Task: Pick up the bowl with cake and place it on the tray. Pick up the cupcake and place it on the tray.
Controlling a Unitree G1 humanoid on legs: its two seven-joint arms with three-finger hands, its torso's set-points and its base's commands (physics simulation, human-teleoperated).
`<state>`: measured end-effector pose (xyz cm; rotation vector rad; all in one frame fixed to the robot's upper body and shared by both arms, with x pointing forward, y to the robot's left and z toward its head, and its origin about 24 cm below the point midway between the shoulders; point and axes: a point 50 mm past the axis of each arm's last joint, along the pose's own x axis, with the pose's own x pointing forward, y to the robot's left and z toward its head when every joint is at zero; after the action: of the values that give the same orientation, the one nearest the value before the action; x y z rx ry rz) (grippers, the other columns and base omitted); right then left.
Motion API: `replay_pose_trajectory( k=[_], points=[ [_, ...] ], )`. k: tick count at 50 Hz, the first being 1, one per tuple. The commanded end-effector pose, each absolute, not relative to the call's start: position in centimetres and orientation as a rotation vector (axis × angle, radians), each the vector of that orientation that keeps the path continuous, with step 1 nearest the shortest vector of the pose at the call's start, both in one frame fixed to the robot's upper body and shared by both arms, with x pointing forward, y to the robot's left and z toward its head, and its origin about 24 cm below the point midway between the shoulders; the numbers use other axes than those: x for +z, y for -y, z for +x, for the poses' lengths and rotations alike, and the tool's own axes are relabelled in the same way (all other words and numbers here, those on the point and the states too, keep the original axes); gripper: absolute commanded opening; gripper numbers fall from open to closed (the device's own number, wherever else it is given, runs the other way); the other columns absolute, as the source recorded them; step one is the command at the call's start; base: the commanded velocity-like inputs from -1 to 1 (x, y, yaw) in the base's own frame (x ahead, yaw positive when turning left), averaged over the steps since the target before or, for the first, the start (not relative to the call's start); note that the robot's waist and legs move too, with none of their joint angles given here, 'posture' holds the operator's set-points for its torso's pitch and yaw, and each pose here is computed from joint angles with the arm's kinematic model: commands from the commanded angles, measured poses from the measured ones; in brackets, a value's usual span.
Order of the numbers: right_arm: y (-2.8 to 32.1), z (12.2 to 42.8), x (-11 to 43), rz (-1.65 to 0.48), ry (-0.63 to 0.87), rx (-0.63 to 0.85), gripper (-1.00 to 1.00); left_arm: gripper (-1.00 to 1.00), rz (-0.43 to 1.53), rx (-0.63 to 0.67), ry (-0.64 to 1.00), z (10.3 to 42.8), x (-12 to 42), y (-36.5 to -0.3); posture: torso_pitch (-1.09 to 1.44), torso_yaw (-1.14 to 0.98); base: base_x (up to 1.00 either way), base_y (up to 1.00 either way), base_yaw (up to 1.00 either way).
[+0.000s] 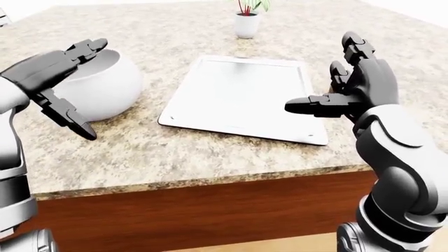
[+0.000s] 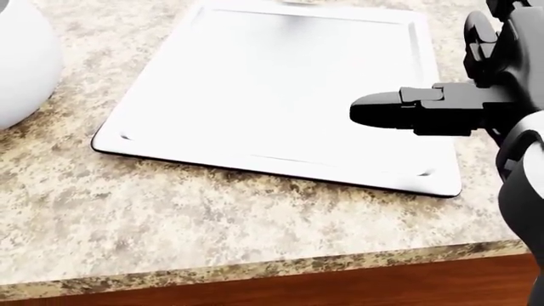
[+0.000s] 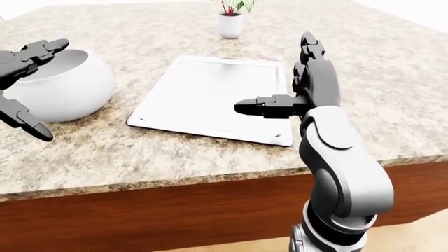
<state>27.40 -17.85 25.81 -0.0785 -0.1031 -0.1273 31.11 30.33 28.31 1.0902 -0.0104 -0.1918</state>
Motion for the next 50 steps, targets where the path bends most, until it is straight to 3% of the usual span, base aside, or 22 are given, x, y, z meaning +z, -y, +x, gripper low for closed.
replay_pose_trajectory(
  k=[1, 12, 24, 50],
  points=[
    [17.9, 27.0, 27.2, -0.078, 0.183, -0.133, 1.00, 1.00, 1.132, -0.147, 0.080, 30.5, 30.0, -30.2, 0.00, 0.00, 0.00, 0.00, 0.00],
    [18.1, 26.9, 27.0, -0.078, 0.185, -0.139, 1.00, 1.00, 1.206, -0.103, 0.033, 31.5, 28.8, -31.1, 0.00, 0.00, 0.00, 0.00, 0.00],
    [18.2, 26.8, 26.7, -0.073, 0.184, -0.142, 1.00, 1.00, 1.227, 0.027, -0.023, 33.4, 30.6, -32.9, 0.00, 0.00, 0.00, 0.00, 0.00],
    [18.4, 26.7, 26.3, -0.072, 0.184, -0.147, 1.00, 1.00, 1.340, -0.040, -0.172, 34.7, 29.2, -32.3, 0.00, 0.00, 0.00, 0.00, 0.00]
  ],
)
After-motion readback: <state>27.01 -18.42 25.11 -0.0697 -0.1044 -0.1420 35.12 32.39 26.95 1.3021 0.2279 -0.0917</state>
